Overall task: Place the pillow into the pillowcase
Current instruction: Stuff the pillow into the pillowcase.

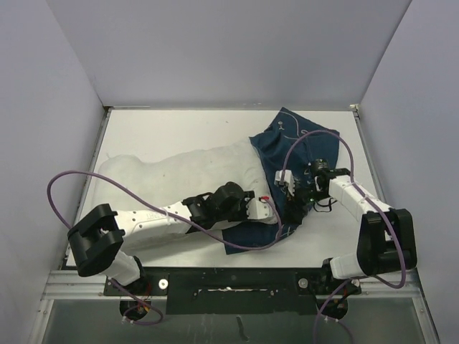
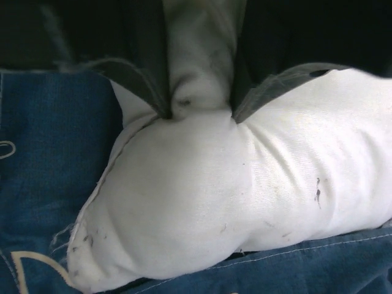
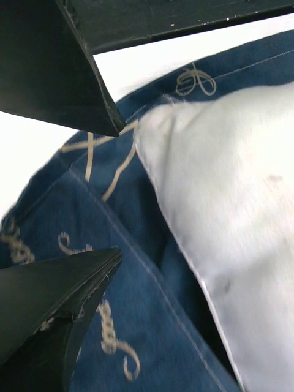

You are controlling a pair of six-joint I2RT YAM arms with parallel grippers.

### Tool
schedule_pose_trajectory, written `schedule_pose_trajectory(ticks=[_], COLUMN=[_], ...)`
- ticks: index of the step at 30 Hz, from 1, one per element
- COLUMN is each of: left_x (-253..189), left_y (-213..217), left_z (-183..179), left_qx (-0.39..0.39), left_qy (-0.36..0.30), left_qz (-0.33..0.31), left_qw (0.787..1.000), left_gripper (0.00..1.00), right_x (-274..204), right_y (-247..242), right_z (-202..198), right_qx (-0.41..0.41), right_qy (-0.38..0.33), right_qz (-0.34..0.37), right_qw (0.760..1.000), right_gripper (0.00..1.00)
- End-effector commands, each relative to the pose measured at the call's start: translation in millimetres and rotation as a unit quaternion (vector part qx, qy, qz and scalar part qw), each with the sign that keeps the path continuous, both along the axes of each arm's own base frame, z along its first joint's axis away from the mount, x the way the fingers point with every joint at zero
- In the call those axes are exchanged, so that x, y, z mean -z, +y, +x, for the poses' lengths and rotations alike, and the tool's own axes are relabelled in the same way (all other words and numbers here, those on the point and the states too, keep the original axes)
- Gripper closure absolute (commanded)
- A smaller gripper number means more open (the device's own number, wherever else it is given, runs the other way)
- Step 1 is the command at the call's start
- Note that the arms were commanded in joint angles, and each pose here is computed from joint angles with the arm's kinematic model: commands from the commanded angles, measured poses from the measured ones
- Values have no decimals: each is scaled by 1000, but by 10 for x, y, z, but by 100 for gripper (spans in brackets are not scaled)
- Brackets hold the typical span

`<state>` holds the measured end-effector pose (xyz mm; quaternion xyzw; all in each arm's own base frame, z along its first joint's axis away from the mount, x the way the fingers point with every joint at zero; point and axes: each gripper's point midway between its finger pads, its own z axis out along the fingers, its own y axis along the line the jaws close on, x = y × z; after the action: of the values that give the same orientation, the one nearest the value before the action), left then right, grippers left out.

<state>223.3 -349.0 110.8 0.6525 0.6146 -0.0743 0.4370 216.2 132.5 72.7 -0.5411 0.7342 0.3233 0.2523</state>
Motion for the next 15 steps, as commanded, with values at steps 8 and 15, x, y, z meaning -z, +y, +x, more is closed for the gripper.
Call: schedule_pose_trajectory(ticks=[8, 15], left_x=[-340, -432], left_y=[-192, -214], left_z=[211, 161], left_qx=[-16, -10], left_qy=[62, 81], left_qz=[-123, -152], left_qw=[990, 985], left_gripper=[100, 100], right_x=[361, 407], right_y=[-294, -216], right_z=[585, 653], right_qx=[150, 159], right_qy=[12, 10], right_qz=[-167, -176], right_qw=[975, 971], right_gripper=[31, 37])
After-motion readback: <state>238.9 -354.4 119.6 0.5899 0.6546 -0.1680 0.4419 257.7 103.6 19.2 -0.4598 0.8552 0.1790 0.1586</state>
